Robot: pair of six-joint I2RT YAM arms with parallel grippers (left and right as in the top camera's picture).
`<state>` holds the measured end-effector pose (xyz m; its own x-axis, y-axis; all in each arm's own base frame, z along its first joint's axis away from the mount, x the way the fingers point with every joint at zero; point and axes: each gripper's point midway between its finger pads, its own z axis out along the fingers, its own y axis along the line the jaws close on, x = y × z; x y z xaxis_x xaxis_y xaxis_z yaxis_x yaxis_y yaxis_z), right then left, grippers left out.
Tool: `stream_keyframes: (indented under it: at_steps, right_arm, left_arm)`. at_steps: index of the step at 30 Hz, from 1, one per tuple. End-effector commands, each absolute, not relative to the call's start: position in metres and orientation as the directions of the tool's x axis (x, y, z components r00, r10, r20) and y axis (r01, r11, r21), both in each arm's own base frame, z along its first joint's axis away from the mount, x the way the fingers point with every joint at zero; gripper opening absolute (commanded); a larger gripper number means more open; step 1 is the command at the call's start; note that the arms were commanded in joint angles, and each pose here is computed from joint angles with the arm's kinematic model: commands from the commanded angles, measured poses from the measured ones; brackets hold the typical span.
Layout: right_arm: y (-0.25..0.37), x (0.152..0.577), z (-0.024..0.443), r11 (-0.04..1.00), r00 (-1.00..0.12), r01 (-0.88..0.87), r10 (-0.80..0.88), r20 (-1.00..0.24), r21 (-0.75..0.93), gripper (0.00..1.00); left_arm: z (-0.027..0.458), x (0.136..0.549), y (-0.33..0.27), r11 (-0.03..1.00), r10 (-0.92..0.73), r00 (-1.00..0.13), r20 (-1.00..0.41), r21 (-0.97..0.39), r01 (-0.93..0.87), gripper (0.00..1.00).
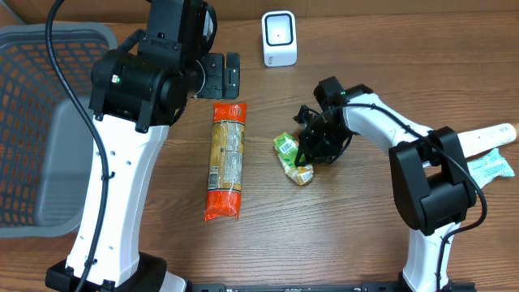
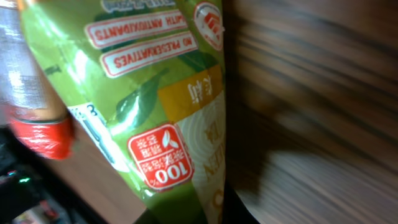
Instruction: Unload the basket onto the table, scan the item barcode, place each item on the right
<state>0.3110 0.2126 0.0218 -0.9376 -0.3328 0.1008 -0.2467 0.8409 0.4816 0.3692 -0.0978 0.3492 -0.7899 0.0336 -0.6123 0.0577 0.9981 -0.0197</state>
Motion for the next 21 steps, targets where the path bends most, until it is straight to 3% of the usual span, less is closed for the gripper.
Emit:
stream_keyframes:
  at_steps: [1,8,11,13,14,15,16,21]
  right_arm:
    - [0.166,0.338,0.018,0.959,-0.965,-0.232,-0.248,0.085,0.165,0.04]
    - [0.126,0.352,0.041,0.966,-0.997,-0.05,-0.064,-0.049,-0.253,0.04]
    - [0.128,0.349,0.044,0.943,-0.994,-0.018,-0.051,-0.092,-0.331,0.07]
    - [0.138,0.345,0.044,0.943,-0.992,-0.044,-0.079,-0.094,-0.33,0.3]
    - [0.143,0.343,0.043,0.944,-0.992,-0.056,-0.091,-0.092,-0.326,0.53]
    - [0.148,0.341,0.043,0.945,-0.991,-0.067,-0.101,-0.088,-0.32,0.67]
    - [0.153,0.338,0.043,0.948,-0.991,-0.078,-0.108,-0.082,-0.309,0.76]
    - [0.165,0.333,0.058,0.977,-0.993,-0.096,-0.106,-0.044,-0.19,0.8]
  left_arm:
    - [0.349,0.371,-0.095,0.998,0.049,-0.788,-0.614,-0.001,0.063,0.99]
    - [0.349,0.371,-0.095,0.998,0.049,-0.788,-0.614,-0.001,0.063,1.0]
    - [0.349,0.371,-0.095,0.998,0.049,-0.788,-0.614,-0.001,0.063,0.99]
    - [0.349,0.371,-0.095,0.998,0.049,-0.788,-0.614,-0.001,0.063,0.99]
    - [0.349,0.371,-0.095,0.998,0.049,-0.788,-0.614,-0.001,0.063,0.99]
    - [0.349,0.371,-0.095,0.998,0.049,-0.788,-0.614,-0.001,0.063,1.0]
    - [0.349,0.371,-0.095,0.998,0.049,-0.788,-0.614,-0.001,0.063,1.0]
    - [0.349,0.371,-0.095,0.998,0.049,-0.788,-0.614,-0.001,0.063,1.0]
